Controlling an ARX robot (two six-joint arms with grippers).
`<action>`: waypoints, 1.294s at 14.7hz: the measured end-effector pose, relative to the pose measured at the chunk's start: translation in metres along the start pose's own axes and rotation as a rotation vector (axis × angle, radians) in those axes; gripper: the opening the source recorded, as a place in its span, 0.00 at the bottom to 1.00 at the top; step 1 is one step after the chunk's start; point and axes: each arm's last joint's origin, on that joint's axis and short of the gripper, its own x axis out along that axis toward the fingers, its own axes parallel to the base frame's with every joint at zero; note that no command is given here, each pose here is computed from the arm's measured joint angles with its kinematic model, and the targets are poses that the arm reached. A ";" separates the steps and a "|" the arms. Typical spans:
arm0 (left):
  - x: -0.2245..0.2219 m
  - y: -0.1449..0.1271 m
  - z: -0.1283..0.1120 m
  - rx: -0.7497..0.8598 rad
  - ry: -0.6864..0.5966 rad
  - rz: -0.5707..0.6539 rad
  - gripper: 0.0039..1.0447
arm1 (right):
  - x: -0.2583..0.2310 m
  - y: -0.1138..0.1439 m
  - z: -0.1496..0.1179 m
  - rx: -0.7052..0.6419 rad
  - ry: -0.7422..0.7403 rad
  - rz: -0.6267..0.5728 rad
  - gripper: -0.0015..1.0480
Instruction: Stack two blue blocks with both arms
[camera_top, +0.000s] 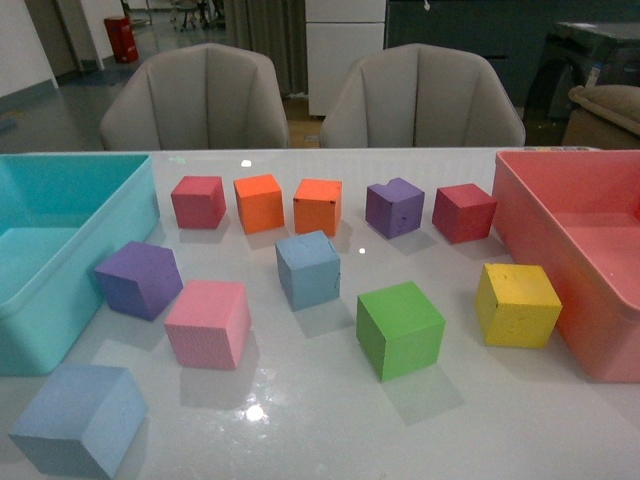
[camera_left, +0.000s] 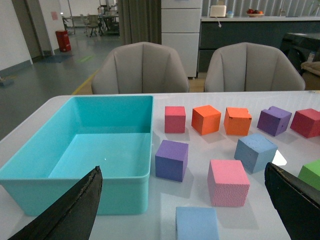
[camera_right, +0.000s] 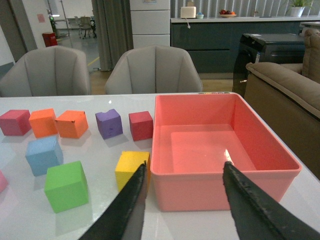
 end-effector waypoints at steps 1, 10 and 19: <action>0.000 0.000 0.000 0.000 0.000 0.000 0.94 | 0.000 0.000 0.000 0.000 0.000 0.000 0.50; 0.002 -0.006 0.003 -0.024 0.303 0.092 0.94 | 0.000 0.000 0.000 -0.002 0.000 0.000 0.94; 0.105 -0.016 -0.003 0.007 0.409 -0.057 0.94 | 0.000 0.000 0.000 -0.002 0.000 0.000 0.94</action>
